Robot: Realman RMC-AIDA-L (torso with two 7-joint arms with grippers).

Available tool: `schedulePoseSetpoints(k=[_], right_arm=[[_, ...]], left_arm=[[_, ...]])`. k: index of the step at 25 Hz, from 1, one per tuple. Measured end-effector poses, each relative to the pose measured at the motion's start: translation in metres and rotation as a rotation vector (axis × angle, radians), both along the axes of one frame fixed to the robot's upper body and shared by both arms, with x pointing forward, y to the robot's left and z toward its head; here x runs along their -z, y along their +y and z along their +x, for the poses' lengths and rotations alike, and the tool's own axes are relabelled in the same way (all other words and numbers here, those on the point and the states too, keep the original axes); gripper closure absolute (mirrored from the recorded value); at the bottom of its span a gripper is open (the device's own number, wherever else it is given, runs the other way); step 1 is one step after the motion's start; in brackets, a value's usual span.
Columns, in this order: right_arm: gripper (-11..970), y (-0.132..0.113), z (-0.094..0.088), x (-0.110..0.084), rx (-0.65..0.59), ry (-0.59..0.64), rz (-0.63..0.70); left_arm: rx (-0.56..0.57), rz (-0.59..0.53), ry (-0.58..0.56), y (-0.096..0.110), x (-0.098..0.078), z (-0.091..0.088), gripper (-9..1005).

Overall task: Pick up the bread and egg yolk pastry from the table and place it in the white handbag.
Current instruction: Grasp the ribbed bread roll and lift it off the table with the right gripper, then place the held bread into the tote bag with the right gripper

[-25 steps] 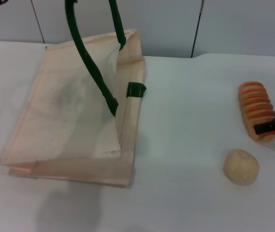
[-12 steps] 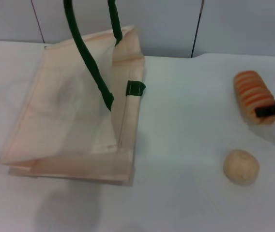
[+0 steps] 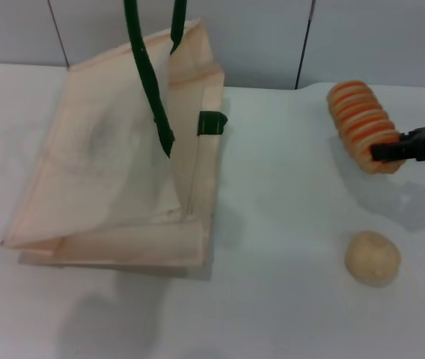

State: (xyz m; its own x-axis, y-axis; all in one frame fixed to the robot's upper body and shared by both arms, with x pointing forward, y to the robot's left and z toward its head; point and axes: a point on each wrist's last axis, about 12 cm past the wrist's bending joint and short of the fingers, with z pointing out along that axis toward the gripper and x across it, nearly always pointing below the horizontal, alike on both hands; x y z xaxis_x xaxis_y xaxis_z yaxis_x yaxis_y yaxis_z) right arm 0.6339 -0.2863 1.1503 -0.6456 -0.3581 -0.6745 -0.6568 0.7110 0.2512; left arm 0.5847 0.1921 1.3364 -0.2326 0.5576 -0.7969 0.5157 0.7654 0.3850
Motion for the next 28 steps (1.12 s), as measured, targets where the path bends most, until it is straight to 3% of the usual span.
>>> schedulePoseSetpoints(k=[14,28], right_arm=[[560,0.055,0.003,0.019,-0.182,0.023,0.077],[632,0.114,0.014,0.015,-0.317,-0.022,0.097]], left_arm=[[0.096,0.028,-0.028,-0.029,0.000,-0.004,887],[0.173,0.052,-0.050,-0.055,-0.004,-0.008,887]])
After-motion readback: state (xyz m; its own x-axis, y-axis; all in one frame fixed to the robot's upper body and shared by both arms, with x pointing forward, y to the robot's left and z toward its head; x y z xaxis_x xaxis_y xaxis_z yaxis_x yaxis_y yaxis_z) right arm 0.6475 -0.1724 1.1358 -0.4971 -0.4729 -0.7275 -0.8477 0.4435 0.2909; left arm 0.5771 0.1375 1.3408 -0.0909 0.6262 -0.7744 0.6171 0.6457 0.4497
